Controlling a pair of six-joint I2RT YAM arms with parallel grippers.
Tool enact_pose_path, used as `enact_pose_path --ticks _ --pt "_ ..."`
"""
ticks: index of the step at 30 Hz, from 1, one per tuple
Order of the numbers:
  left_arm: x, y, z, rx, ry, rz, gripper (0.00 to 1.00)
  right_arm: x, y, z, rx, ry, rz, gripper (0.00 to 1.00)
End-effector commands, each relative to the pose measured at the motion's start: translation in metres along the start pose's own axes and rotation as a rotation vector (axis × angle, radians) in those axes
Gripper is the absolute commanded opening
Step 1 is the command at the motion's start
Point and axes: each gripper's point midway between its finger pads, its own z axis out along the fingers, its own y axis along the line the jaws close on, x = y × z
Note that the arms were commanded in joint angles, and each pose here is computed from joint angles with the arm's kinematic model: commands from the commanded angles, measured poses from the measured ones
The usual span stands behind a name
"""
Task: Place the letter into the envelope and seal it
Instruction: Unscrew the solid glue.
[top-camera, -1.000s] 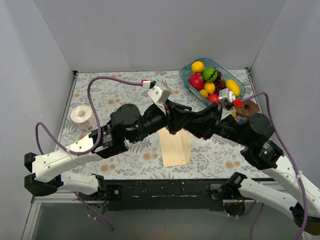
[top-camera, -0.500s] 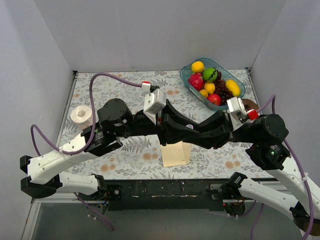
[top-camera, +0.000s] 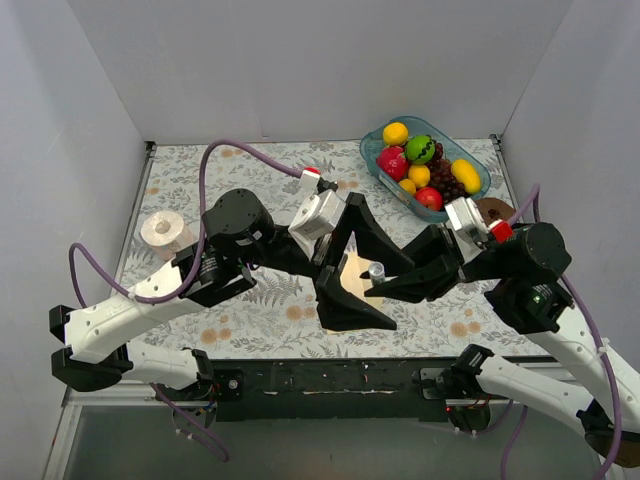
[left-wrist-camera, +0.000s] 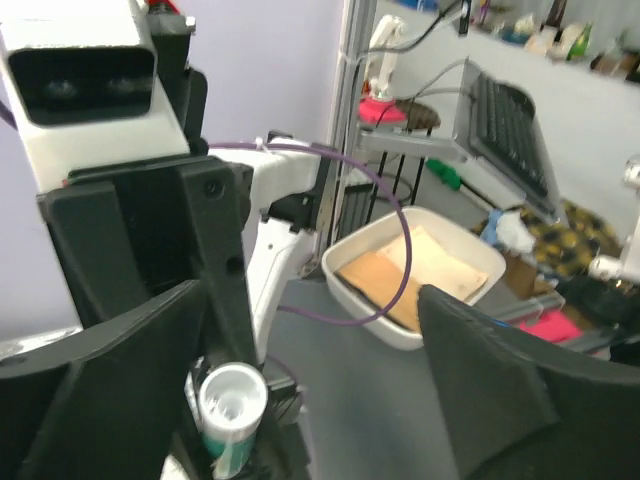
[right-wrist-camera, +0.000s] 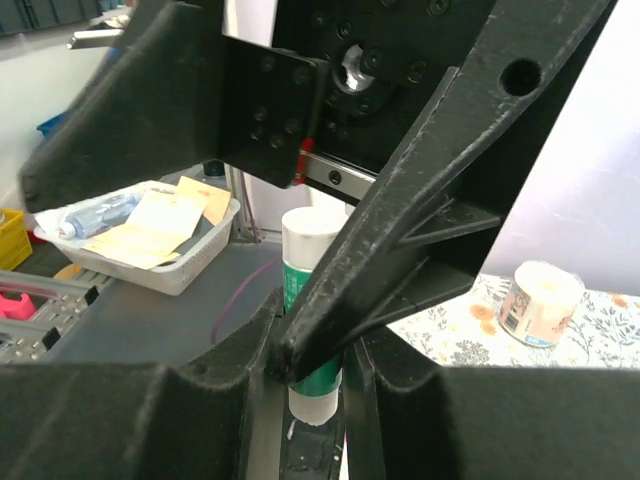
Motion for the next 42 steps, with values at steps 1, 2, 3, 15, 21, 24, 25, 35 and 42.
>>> enact_pose_path --ticks 1,2,3,15,21,24,25,35,42 --pt "-0.011 0.004 -0.014 -0.085 -0.057 -0.011 0.96 -0.02 -0.007 0.002 0.04 -0.054 -0.086 0.01" --pt "-0.012 0.015 -0.02 -0.163 -0.088 -0.009 0.98 -0.019 -0.01 0.001 0.061 -0.055 -0.085 0.01" --pt "-0.025 0.018 -0.025 -0.205 -0.148 0.01 0.98 -0.018 -0.013 0.0 0.083 -0.055 -0.088 0.01" --pt "-0.044 0.121 -0.124 -1.019 -0.376 -0.059 0.78 -0.013 -0.085 -0.025 0.522 -0.103 -0.037 0.01" --pt "-0.022 0.144 -0.1 -1.044 -0.247 -0.064 0.71 -0.004 -0.099 -0.025 0.575 -0.071 0.014 0.01" --pt "-0.02 0.144 -0.094 -1.023 -0.229 -0.05 0.69 -0.004 -0.101 -0.026 0.588 -0.07 0.019 0.01" --pt "-0.018 0.146 -0.092 -1.019 -0.22 -0.048 0.69 -0.003 -0.101 -0.027 0.595 -0.068 0.019 0.01" --pt "-0.008 0.14 -0.08 -0.951 -0.188 -0.039 0.4 -0.001 -0.105 -0.031 0.624 -0.069 0.022 0.01" --pt "-0.004 0.139 -0.075 -0.927 -0.173 -0.039 0.11 -0.001 -0.106 -0.032 0.636 -0.071 0.019 0.01"
